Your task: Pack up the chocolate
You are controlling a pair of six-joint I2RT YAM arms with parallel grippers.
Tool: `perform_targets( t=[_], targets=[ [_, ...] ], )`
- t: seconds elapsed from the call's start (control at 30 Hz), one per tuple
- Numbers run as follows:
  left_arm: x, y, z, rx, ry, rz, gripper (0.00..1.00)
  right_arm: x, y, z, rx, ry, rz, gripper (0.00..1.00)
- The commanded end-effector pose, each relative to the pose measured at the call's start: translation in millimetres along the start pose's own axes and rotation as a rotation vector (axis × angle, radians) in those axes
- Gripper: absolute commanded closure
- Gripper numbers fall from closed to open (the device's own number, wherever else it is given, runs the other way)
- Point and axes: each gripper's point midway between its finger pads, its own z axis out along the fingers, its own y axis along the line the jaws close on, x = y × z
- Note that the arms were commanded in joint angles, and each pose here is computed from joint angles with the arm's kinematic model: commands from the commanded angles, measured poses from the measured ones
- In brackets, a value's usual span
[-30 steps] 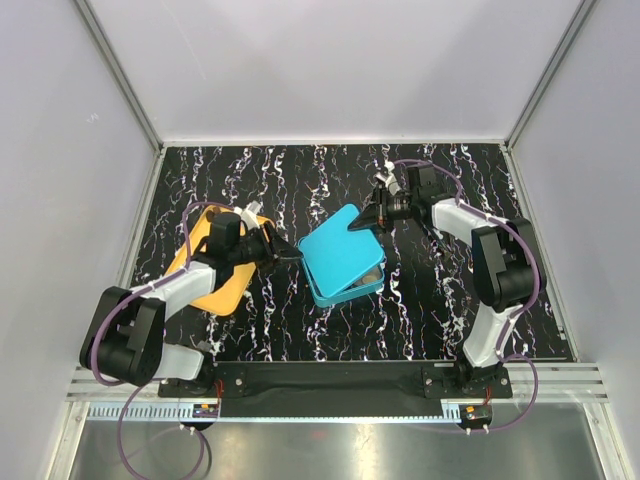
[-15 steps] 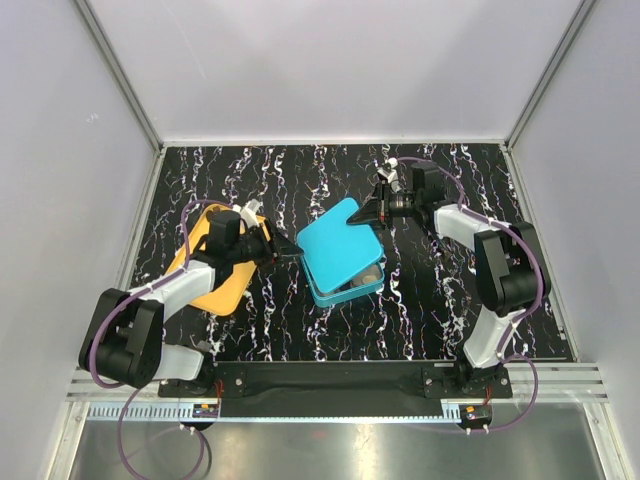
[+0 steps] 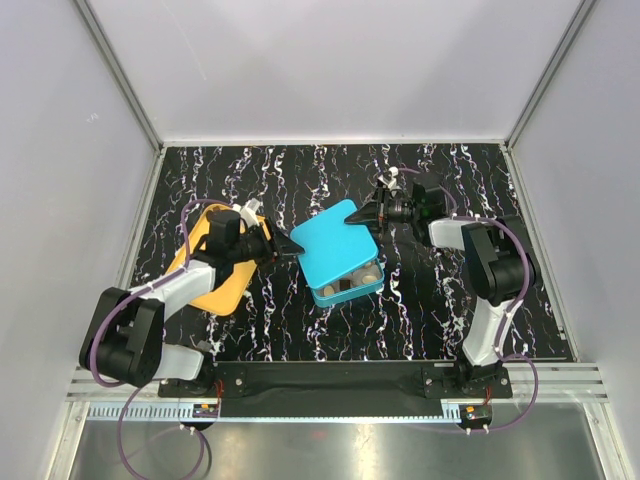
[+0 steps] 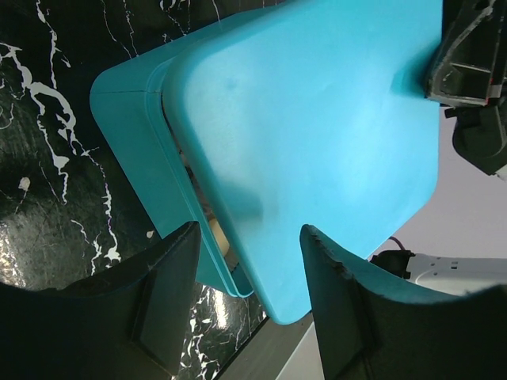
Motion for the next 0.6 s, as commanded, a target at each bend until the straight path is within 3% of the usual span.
perform_targets(
  t=[0.0, 0.57],
  targets=[
    [-18.7, -17.1, 4.6, 0.053, -0.054, 0.049, 0.41, -1.2, 11.1, 2.3, -0.052, 0.012, -0.036, 1.00],
    [-14.8, -2.7, 17.1, 0.039, -0.034, 0.020, 0.44, 0.1, -21.6, 7.6, -0.042, 0.007, 0.008, 0.98]
  ],
)
